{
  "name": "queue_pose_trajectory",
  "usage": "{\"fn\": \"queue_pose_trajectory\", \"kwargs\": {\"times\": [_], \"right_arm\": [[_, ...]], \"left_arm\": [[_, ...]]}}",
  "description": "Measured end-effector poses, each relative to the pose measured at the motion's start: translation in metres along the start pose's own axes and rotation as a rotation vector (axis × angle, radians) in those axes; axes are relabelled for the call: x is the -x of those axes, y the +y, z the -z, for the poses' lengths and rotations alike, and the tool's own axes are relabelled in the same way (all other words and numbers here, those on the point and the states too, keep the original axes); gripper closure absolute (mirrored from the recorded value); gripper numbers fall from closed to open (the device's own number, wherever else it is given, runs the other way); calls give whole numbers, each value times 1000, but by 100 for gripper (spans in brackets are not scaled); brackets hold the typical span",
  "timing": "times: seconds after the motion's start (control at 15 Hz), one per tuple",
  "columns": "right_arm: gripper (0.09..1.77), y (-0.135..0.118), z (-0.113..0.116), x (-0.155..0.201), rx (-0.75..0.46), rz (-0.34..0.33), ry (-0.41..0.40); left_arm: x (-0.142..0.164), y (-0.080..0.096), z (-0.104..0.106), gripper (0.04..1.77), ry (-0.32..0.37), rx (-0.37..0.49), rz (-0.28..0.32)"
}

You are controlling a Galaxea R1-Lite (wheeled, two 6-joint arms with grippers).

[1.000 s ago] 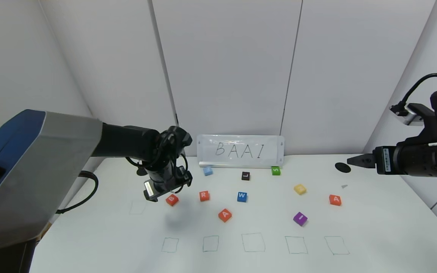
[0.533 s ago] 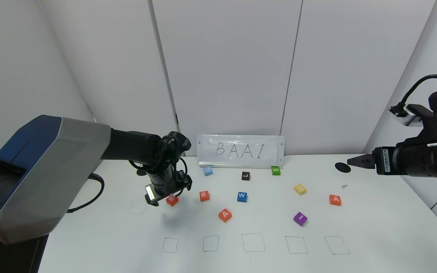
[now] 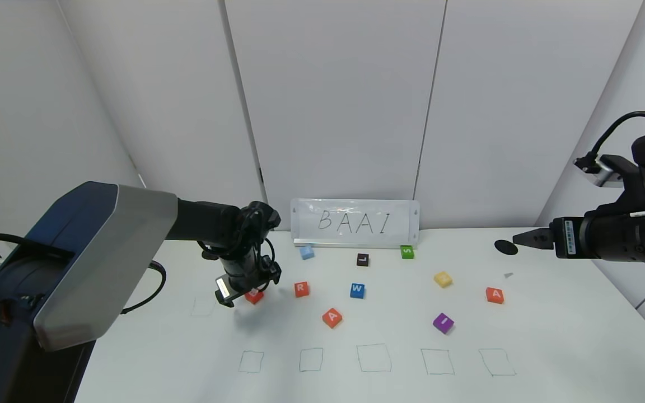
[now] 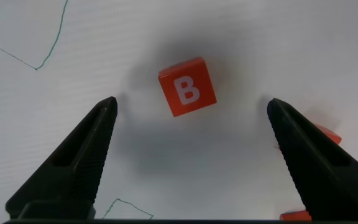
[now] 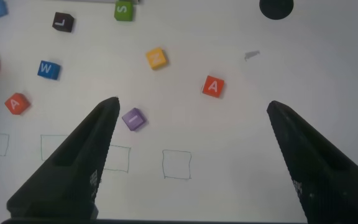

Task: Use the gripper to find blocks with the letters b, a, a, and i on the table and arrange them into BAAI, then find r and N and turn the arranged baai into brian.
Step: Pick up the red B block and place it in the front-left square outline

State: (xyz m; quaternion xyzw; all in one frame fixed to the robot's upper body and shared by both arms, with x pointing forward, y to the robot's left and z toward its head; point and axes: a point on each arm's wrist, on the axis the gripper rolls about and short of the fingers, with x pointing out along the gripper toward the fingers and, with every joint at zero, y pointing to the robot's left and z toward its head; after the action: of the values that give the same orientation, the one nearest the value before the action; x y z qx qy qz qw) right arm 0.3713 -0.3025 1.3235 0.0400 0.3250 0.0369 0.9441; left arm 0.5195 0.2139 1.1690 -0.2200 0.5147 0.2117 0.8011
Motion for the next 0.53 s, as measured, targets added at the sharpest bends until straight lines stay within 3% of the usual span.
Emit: {"fn": "queue_pose_trajectory", "kwargs": {"times": [0.53], "right_arm": [[15, -2, 0, -1, -5, 6, 1]], "left_arm": [[-9, -4, -1, 9, -2, 12, -4]]}}
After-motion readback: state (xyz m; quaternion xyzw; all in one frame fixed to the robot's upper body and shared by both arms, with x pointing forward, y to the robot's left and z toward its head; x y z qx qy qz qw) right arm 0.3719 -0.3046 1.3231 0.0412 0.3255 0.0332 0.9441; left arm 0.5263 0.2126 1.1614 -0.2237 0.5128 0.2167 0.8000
